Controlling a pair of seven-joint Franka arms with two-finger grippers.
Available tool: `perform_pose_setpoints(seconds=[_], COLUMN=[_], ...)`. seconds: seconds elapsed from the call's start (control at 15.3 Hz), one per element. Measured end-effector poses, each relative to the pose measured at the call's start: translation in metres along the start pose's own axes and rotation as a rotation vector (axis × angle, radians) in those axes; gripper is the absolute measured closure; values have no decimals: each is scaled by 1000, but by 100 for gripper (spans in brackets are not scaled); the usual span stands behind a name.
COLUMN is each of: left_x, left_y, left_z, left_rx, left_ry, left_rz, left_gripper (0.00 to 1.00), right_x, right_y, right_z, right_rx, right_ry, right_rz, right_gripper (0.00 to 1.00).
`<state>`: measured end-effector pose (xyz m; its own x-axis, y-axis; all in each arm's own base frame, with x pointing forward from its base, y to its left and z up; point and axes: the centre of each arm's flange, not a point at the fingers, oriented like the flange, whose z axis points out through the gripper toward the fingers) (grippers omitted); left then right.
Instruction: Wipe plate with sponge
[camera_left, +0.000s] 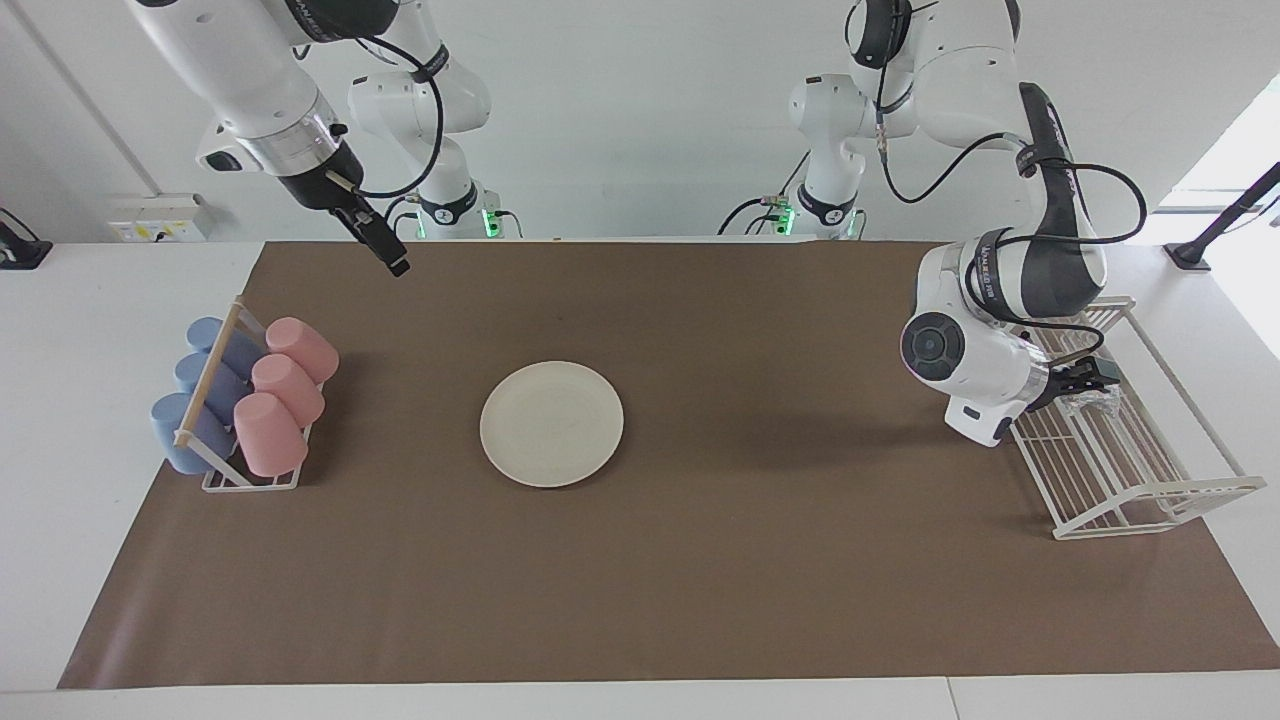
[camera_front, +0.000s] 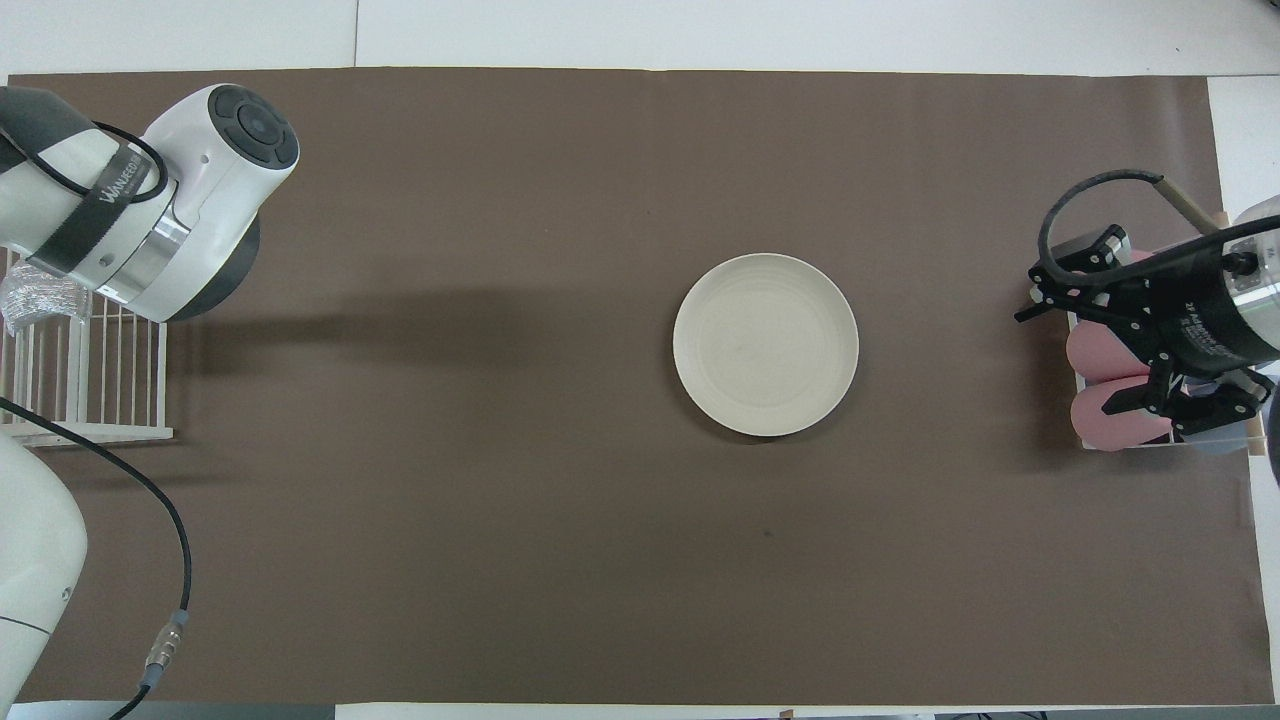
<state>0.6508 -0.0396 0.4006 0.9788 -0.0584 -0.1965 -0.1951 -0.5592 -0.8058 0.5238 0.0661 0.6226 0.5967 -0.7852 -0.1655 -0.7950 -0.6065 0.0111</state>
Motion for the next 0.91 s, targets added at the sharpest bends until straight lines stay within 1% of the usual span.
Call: perform_pose_setpoints(seconds=[0.07,0.13,0.2,0.26,0.46,0.72,0.91], left_x=[0,0,0,0,-2,-4,-3], left_y=[0,0,0,0,-2,-4,-5], left_z=[0,0,1,2,6,8,8], left_rx=[0,0,1,2,8,12,12], left_ry=[0,0,-2,-6,-28,-42,-41], left_rz=[0,0,0,0,-2,-10,-16], left_gripper=[4,10,10,15,51,93,94], right_x=[-10,-21,-31,-42,-70,-98,-112], right_y=[-5,-9,-14,-18,-29,-39,-43], right_z=[0,-1,-2,-2,-1,2,3], right_rx=[0,1,2,2,1,-5,-4], right_ry=[3,7,10,13,21,27,32], right_rz=[53,105,153,194,294,400,420], right_gripper=[0,0,0,0,0,0,0])
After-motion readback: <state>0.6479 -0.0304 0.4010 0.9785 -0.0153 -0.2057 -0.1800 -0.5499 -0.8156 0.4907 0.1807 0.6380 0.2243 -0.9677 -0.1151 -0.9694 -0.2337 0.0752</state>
